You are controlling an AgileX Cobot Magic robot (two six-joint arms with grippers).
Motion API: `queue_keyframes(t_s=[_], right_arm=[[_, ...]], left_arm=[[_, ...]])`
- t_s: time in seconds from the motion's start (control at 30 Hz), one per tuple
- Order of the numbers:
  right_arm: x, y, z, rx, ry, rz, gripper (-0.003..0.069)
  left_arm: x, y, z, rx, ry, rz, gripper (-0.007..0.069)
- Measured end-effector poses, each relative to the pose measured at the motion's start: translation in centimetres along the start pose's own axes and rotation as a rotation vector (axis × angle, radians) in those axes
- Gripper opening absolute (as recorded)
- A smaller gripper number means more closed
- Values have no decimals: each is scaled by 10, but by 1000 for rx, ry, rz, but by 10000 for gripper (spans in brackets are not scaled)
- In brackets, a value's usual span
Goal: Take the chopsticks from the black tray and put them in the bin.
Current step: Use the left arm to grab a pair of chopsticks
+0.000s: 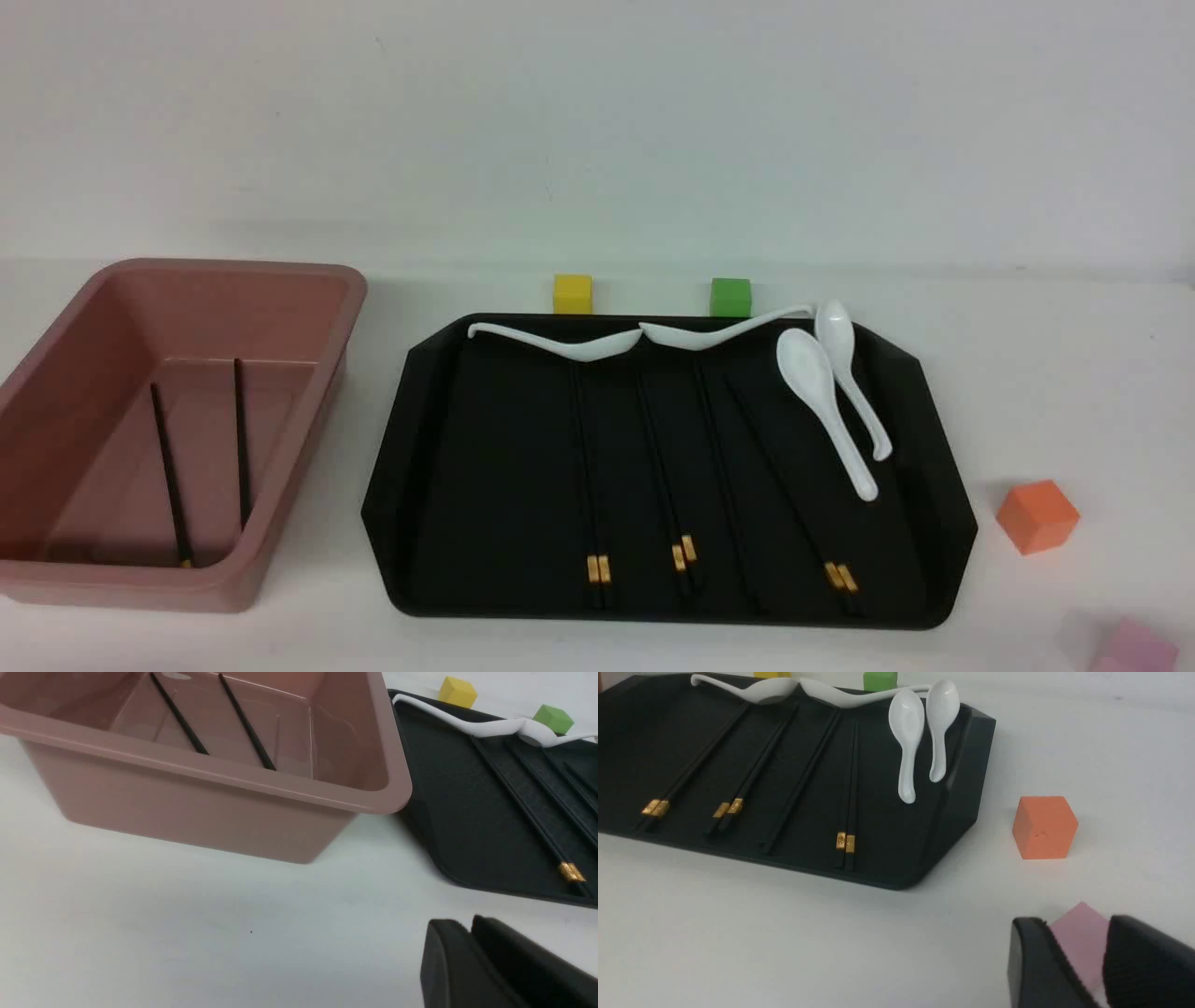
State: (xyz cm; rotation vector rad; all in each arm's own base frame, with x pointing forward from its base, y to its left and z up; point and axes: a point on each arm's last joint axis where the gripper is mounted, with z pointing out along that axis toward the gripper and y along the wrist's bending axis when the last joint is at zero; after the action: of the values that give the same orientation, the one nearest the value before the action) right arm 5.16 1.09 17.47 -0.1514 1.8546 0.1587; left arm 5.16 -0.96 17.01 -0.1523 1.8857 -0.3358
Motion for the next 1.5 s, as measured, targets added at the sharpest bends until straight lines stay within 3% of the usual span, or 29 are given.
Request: queue_keyframes(t_s=[1.17, 1.33, 1.5], right_arm=[[0, 0, 0, 0, 0, 0, 240], [0, 0, 0, 0, 0, 0, 240], [0, 0, 0, 0, 0, 0, 240]], left_arm=[[0, 1, 0, -12, -3, 29, 113], [1, -6, 0, 64, 19, -263, 113], [-2, -21, -2, 223, 90, -916, 113]])
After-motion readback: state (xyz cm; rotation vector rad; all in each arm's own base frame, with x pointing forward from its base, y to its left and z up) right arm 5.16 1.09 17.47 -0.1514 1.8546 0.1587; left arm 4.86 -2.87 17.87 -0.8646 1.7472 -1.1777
